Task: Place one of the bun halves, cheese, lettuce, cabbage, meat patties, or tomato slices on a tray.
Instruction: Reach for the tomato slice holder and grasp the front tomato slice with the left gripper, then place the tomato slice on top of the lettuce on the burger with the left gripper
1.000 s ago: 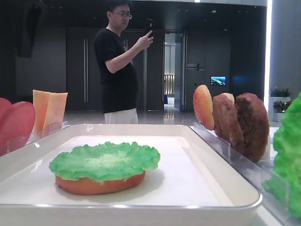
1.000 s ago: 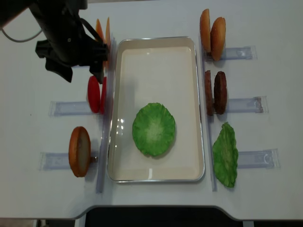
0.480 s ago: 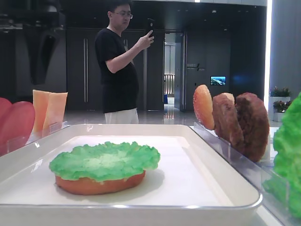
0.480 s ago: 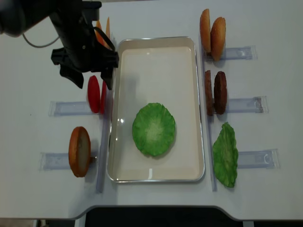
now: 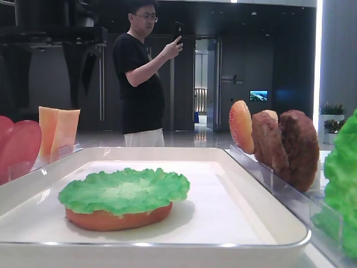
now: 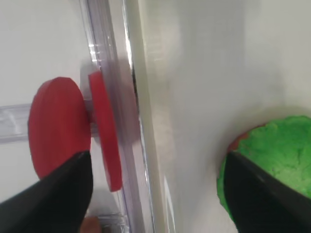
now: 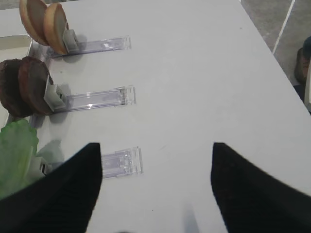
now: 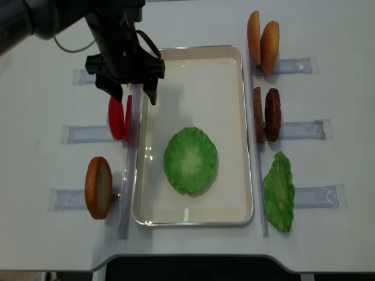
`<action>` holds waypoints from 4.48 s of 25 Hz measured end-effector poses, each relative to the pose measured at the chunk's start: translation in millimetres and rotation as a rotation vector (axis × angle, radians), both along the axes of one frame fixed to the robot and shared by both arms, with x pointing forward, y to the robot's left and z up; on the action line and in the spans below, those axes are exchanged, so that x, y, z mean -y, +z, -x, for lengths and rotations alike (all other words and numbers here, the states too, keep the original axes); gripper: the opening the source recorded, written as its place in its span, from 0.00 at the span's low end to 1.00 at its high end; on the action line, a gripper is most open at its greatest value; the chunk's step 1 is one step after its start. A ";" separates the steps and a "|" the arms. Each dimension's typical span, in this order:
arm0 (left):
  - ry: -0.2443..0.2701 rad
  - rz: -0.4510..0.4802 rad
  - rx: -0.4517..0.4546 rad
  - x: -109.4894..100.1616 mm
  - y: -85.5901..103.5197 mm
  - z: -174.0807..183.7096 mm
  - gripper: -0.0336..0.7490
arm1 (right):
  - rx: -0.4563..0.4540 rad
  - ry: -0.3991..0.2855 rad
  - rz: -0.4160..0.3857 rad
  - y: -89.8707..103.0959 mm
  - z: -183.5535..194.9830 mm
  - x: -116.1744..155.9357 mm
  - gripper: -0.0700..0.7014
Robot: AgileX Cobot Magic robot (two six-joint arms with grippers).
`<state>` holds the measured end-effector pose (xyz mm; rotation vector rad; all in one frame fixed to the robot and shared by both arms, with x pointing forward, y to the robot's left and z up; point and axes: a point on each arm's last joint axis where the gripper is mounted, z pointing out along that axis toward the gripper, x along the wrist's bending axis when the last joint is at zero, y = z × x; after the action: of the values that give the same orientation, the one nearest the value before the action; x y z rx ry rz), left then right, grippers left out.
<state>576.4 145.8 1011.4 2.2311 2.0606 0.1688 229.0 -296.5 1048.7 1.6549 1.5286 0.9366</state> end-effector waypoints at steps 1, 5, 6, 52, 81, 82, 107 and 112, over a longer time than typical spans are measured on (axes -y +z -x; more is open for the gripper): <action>0.000 -0.005 -0.012 0.6 -1.8 -0.1 0.86 | 0.000 0.000 0.000 0.0 0.0 0.0 0.68; -0.003 -0.041 -0.048 -1.9 -4.1 1.7 0.85 | 0.000 0.000 0.000 0.0 0.0 0.0 0.68; -0.006 -0.049 -0.048 -2.6 -4.0 1.7 0.85 | 0.000 0.000 0.000 0.0 0.0 0.0 0.68; -0.062 -0.142 -0.137 -2.6 -40.3 -7.2 0.54 | 0.000 0.000 0.000 0.0 0.0 0.0 0.68; -0.081 -0.170 -0.147 -5.1 -38.8 -6.4 0.11 | 0.000 0.000 0.000 0.0 0.0 0.0 0.68; -0.081 -0.165 -0.146 -4.9 -37.8 -6.0 0.11 | 0.000 0.000 0.000 0.0 0.0 0.0 0.68; -0.064 0.055 -0.071 -10.0 19.9 12.2 0.11 | 0.000 0.001 -0.001 0.0 0.0 -0.1 0.68; -0.091 0.175 -0.112 0.7 21.9 17.0 0.11 | 0.000 0.001 -0.001 0.0 0.0 -0.1 0.68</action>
<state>559.3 145.2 1033.3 2.2676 1.9359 -0.1406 228.9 -296.4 1048.7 1.6549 1.5288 0.9378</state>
